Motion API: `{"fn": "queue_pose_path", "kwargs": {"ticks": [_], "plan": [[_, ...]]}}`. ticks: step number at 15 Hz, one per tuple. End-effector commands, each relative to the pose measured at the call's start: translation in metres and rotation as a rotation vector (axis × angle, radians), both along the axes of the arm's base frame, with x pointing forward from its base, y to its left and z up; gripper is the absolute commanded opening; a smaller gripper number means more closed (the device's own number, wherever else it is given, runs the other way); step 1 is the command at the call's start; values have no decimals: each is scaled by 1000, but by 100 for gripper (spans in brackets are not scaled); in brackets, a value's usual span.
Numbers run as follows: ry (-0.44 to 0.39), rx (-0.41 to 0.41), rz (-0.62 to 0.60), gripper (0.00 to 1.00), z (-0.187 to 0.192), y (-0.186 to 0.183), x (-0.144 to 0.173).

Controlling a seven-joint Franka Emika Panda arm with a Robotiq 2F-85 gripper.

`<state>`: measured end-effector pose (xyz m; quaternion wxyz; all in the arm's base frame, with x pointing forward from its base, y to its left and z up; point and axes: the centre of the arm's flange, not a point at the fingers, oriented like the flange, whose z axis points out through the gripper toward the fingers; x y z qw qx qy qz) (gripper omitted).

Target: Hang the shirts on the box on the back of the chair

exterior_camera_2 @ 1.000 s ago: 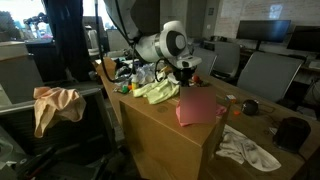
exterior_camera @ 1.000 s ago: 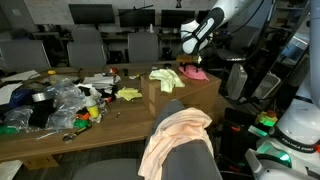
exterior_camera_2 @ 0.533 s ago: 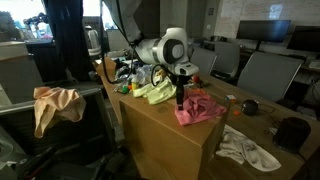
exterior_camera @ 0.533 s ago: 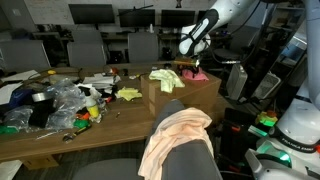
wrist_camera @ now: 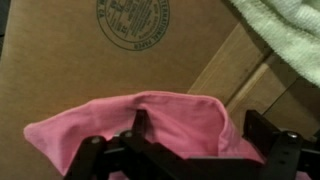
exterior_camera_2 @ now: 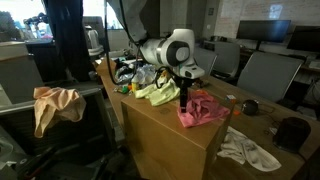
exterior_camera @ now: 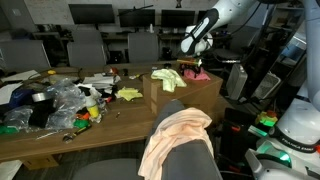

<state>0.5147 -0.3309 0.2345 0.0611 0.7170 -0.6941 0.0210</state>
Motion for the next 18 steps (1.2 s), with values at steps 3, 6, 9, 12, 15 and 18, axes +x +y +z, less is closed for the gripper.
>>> {"fn": "queue_pose_path", "kwargs": {"ticks": [3,6,9,12,15,18], "plan": [[-4,-6,19,69,-1,-8,3],[-13,-14,34,46,7,-3,6],[-21,-24,44,23,16,2,7],[-28,-37,54,0,28,8,5],[-51,-36,86,0,50,22,2],[-87,-30,145,1,80,42,-3]]}}
